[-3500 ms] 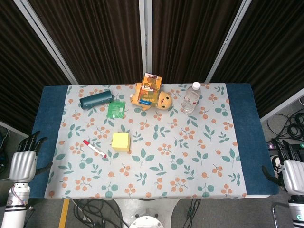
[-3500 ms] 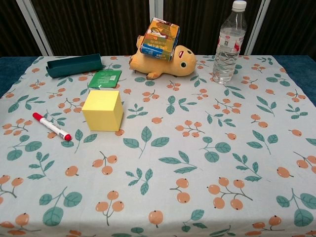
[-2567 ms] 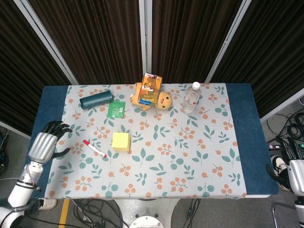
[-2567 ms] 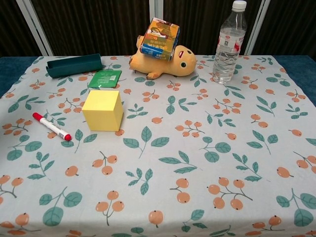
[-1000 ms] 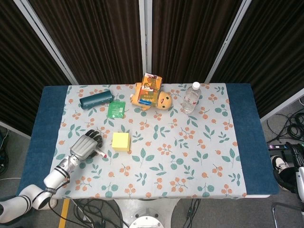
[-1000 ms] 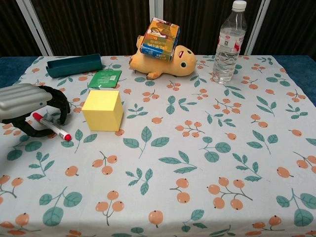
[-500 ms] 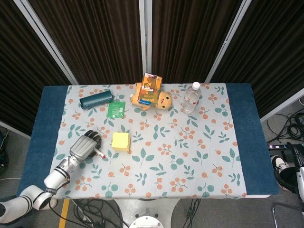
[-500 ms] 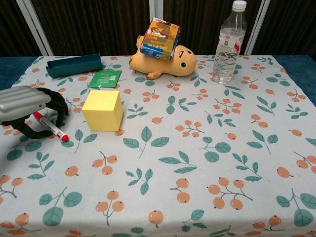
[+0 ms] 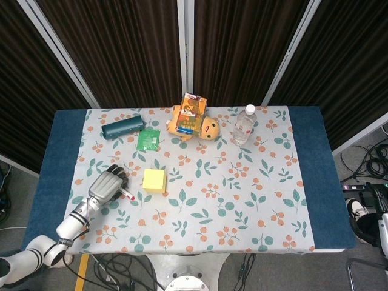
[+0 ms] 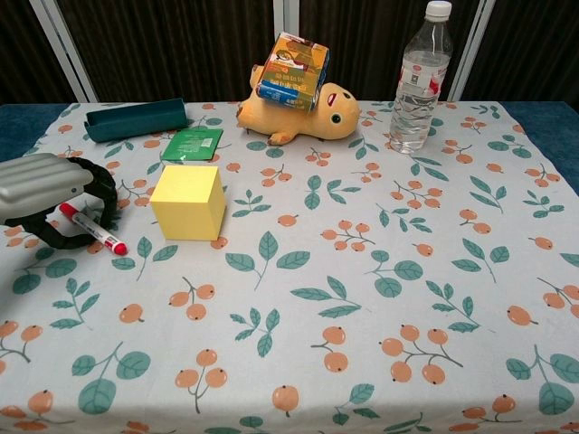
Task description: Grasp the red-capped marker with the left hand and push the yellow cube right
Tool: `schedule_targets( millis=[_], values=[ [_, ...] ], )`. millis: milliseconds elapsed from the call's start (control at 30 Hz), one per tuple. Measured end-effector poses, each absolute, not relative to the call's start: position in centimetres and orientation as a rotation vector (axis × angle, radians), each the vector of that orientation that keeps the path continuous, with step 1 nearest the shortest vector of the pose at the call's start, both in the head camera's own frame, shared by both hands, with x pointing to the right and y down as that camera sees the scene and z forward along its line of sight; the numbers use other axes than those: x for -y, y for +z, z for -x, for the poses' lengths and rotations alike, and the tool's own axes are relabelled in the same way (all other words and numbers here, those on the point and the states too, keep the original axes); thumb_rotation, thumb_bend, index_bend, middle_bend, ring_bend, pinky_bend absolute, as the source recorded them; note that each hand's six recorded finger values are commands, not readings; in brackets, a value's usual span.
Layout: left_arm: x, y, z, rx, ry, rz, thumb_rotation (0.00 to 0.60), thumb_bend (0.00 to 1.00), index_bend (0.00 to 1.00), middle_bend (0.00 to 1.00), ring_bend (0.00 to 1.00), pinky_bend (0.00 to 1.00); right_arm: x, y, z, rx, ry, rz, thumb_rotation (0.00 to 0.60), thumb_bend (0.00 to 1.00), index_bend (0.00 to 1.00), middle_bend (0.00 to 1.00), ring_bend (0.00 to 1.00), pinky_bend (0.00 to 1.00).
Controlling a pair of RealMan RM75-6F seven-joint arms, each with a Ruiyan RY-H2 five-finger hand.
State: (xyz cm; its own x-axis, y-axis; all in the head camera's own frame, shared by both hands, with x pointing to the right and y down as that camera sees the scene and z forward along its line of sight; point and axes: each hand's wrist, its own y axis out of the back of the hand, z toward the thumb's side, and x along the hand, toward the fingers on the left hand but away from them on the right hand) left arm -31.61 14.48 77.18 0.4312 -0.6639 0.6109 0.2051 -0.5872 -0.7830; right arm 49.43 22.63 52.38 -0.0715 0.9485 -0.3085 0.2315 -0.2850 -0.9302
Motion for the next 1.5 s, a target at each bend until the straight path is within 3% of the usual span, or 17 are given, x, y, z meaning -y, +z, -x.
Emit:
schedule_targets(
  millis=[467, 933, 1233, 1500],
  values=[
    [-14.0, 76.7, 31.7, -0.412, -1.241, 1.805, 0.6, 0.41, 0.68, 0.64, 0.37, 0.26, -22.5, 52.3, -49.2, 1.295, 1.399, 1.553, 0.6, 0.22, 0.05, 0.16, 0.0, 0.14],
    [-13.2, 74.8, 31.9, -0.556, -1.282, 1.861, 0.6, 0.41, 0.69, 0.66, 0.38, 0.27, -22.5, 52.0, -49.2, 1.296, 1.392, 1.549, 0.6, 0.22, 0.05, 0.17, 0.0, 0.14],
    [-12.2, 75.8, 33.5, -0.63, -1.422, 1.86, 0.6, 0.41, 0.7, 0.66, 0.38, 0.27, -22.6, 51.9, -49.5, 1.301, 1.397, 1.542, 0.6, 0.22, 0.05, 0.17, 0.0, 0.14],
    [-11.5, 76.5, 31.8, -0.631, -1.428, 1.88, 0.6, 0.41, 0.69, 0.66, 0.38, 0.27, -22.8, 51.7, -49.8, 1.306, 1.405, 1.532, 0.6, 0.22, 0.05, 0.17, 0.0, 0.14]
  ],
)
